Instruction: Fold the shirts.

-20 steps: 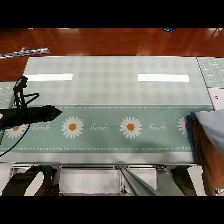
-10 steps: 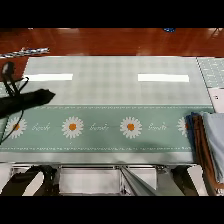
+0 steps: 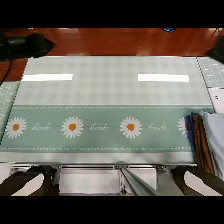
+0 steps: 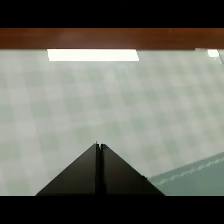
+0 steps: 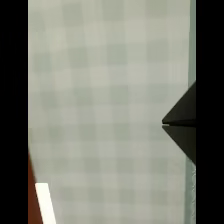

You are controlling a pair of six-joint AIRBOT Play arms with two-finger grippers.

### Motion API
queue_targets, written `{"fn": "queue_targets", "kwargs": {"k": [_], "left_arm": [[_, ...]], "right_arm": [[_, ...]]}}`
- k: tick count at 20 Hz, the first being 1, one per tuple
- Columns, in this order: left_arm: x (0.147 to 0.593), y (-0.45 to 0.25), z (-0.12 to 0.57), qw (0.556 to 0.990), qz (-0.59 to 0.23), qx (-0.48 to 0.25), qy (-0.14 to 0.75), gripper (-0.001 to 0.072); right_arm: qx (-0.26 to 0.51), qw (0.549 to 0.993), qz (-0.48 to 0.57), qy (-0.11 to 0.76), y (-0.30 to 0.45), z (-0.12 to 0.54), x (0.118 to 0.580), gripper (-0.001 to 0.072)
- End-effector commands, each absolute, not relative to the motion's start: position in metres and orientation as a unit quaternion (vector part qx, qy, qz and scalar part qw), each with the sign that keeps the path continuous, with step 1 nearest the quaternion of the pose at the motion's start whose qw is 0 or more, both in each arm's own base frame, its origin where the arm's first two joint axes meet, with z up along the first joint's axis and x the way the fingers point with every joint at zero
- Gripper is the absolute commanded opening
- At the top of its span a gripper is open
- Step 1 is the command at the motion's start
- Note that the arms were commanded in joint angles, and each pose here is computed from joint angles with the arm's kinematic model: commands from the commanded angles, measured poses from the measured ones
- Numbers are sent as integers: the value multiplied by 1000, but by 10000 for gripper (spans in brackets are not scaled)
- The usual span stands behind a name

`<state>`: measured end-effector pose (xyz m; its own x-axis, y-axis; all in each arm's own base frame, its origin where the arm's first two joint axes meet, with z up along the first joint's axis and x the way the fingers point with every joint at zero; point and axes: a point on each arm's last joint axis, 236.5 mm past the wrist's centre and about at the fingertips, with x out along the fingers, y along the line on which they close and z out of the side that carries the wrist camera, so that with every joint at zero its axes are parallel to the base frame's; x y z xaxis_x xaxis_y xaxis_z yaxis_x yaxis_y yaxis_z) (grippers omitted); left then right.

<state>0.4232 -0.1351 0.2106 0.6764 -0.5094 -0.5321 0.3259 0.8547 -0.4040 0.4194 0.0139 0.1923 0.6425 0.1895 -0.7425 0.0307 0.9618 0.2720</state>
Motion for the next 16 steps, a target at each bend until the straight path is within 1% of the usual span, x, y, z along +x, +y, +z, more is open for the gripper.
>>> {"fn": "queue_targets", "kwargs": {"k": [1, 2, 4, 6, 10, 16], "left_arm": [[414, -135, 143, 877, -193, -94, 429, 24], [411, -125, 116, 868, -165, -93, 458, 24], [404, -116, 94, 855, -150, -91, 488, 25], [405, -114, 97, 857, -149, -91, 486, 25], [405, -113, 98, 857, -149, -90, 485, 26], [404, -112, 97, 855, -148, -91, 488, 26]], "right_arm": [[-47, 869, 19, 493, 55, 140, 424, 29], [-56, 859, 6, 510, 54, 127, 424, 29], [-51, 839, -4, 542, 53, 106, 421, 29], [-44, 829, -1, 558, 57, 93, 419, 29], [-34, 822, -4, 569, 59, 65, 416, 29], [-36, 824, 0, 566, 60, 66, 417, 29]]}}
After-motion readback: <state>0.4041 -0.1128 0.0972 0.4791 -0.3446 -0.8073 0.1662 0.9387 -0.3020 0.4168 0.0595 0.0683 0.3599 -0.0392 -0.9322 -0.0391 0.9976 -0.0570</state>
